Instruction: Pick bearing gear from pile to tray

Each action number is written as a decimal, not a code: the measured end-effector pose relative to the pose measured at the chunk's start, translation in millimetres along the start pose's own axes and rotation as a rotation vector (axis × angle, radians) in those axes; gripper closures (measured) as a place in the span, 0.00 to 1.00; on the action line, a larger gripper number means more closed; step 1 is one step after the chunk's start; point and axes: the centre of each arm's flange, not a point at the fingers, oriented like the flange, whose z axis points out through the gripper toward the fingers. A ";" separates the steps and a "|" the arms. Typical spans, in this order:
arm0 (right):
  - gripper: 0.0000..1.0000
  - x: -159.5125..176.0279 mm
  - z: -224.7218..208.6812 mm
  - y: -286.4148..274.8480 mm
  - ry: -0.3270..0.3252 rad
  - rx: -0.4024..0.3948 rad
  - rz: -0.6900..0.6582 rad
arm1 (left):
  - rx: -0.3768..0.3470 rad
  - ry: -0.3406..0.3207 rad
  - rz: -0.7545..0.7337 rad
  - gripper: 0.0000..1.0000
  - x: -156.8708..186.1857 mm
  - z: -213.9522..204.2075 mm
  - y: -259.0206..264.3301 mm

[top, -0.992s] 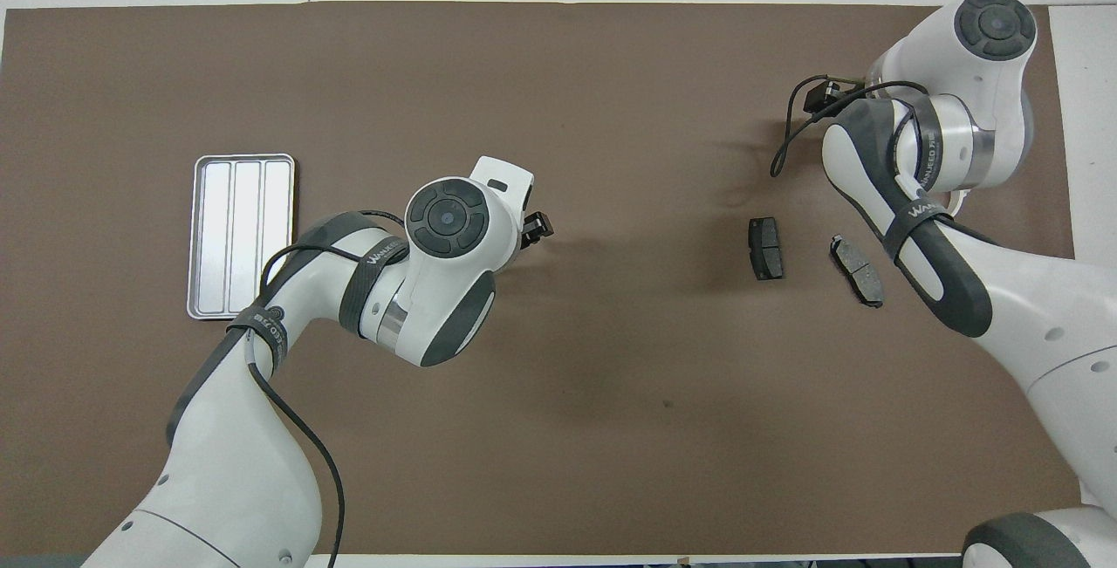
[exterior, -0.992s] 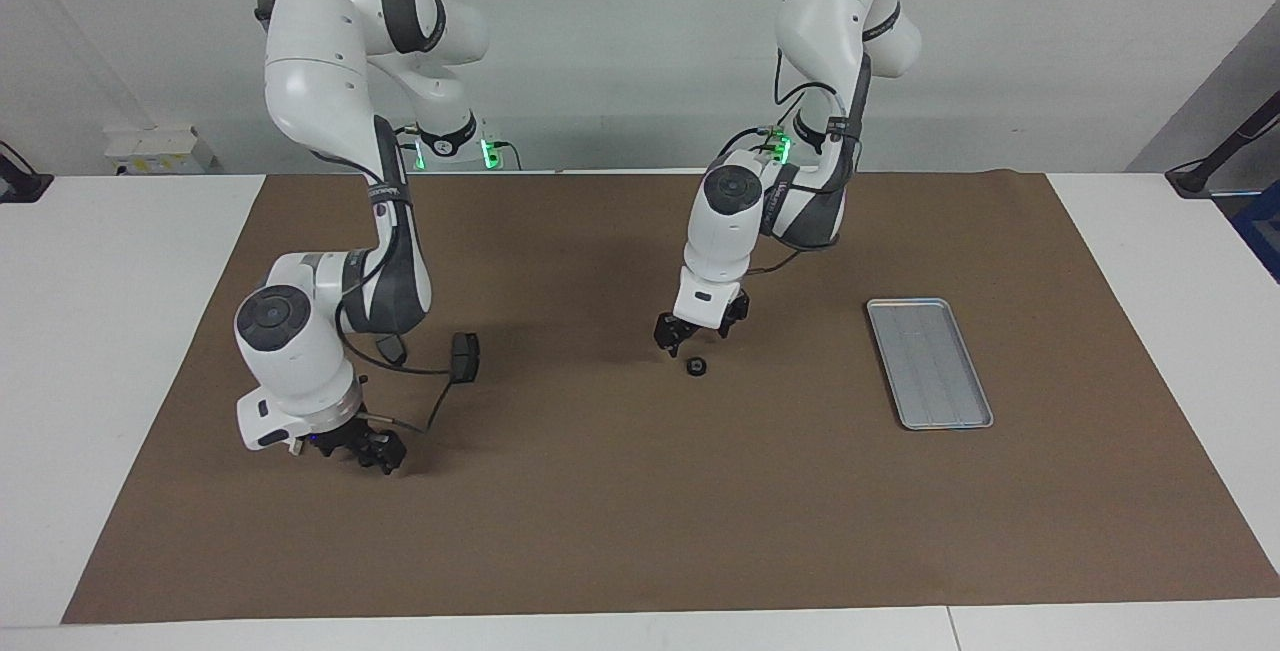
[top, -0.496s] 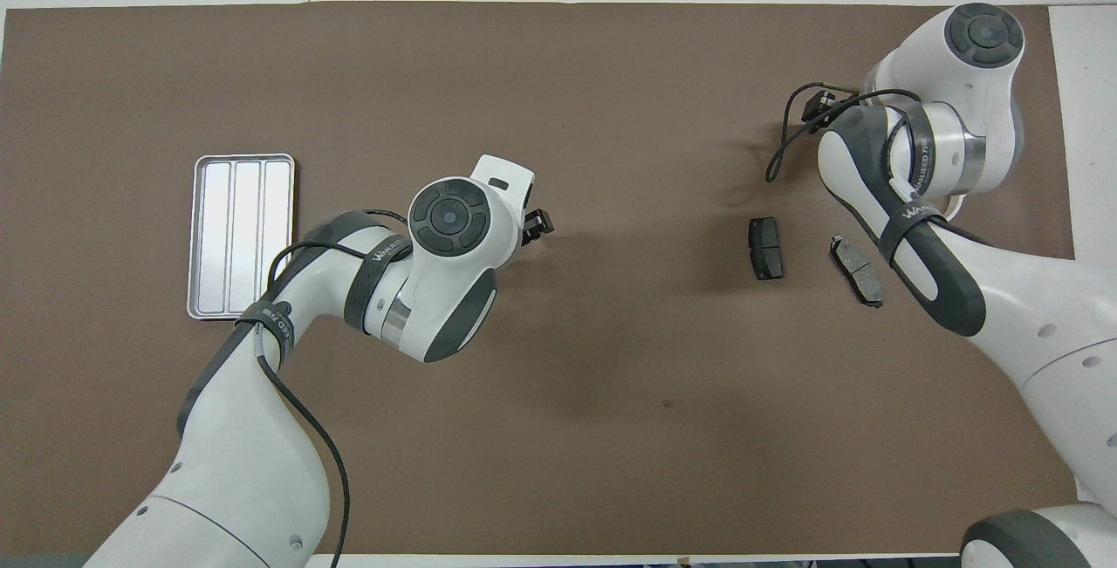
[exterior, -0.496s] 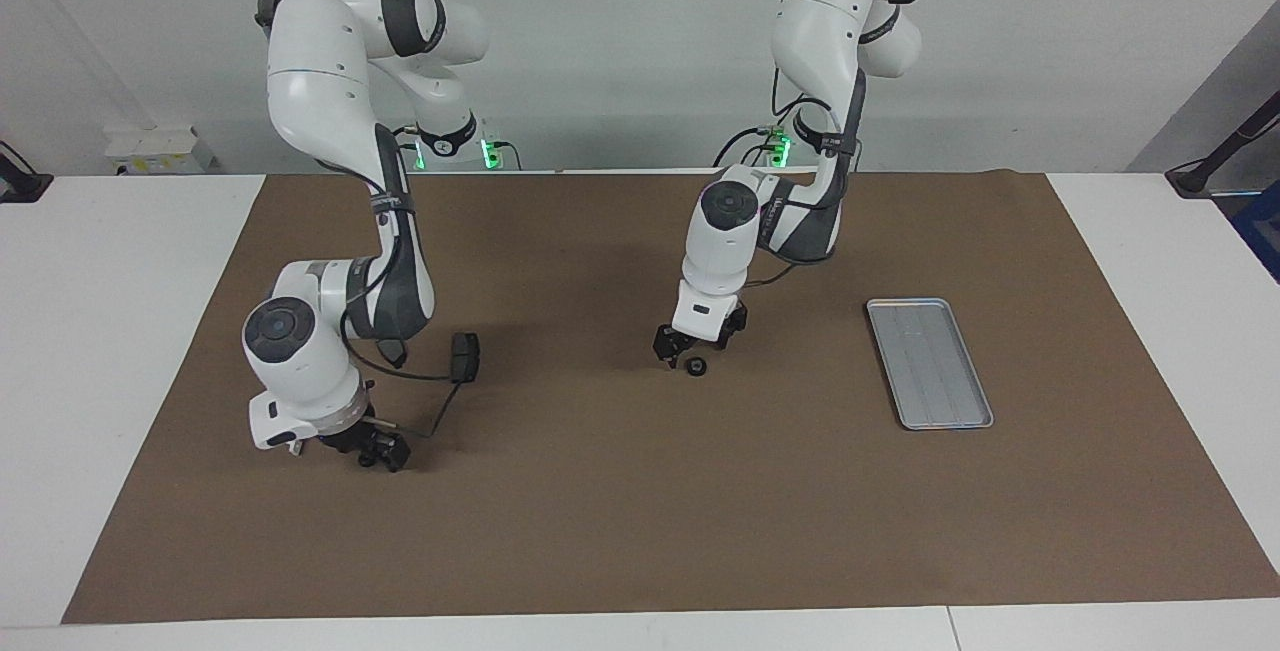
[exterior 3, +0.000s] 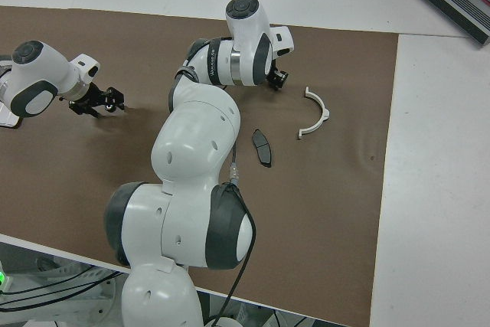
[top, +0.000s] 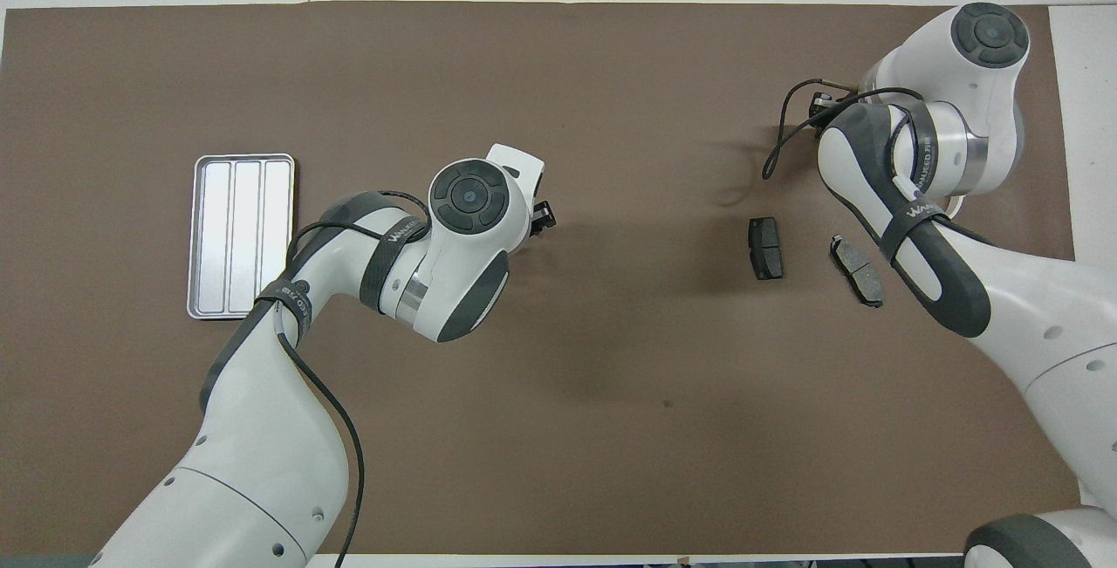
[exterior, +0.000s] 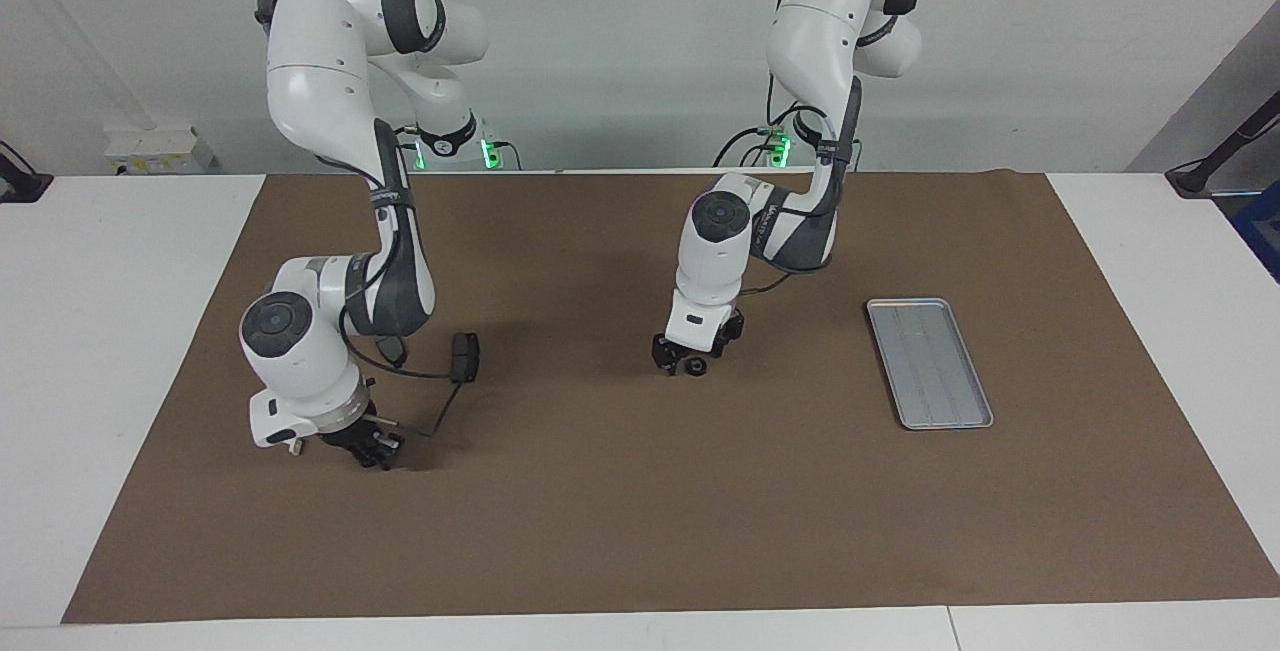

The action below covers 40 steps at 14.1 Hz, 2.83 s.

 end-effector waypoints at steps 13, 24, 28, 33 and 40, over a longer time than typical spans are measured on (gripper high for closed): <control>0.76 -0.6 -3.6 6.9 -0.034 -0.021 -0.002 | 0.115 -0.029 0.068 0.65 106.4 -91.4 -74.1; 0.76 -92.6 -190.9 -90.6 -0.136 -0.020 -0.010 | 0.051 -0.075 0.332 0.65 169.7 -104.5 -360.1; 0.76 -174.9 -213.7 -198.7 -0.123 -0.007 0.185 | 0.044 -0.051 0.345 0.65 138.3 -68.2 -357.8; 0.76 -254.8 -200.3 -286.9 -0.091 0.058 0.303 | 0.044 -0.056 0.332 0.65 122.1 -48.2 -351.5; 0.76 -325.7 -90.3 -340.5 -0.058 0.089 0.331 | 0.045 -0.058 0.325 0.65 104.5 -30.5 -337.8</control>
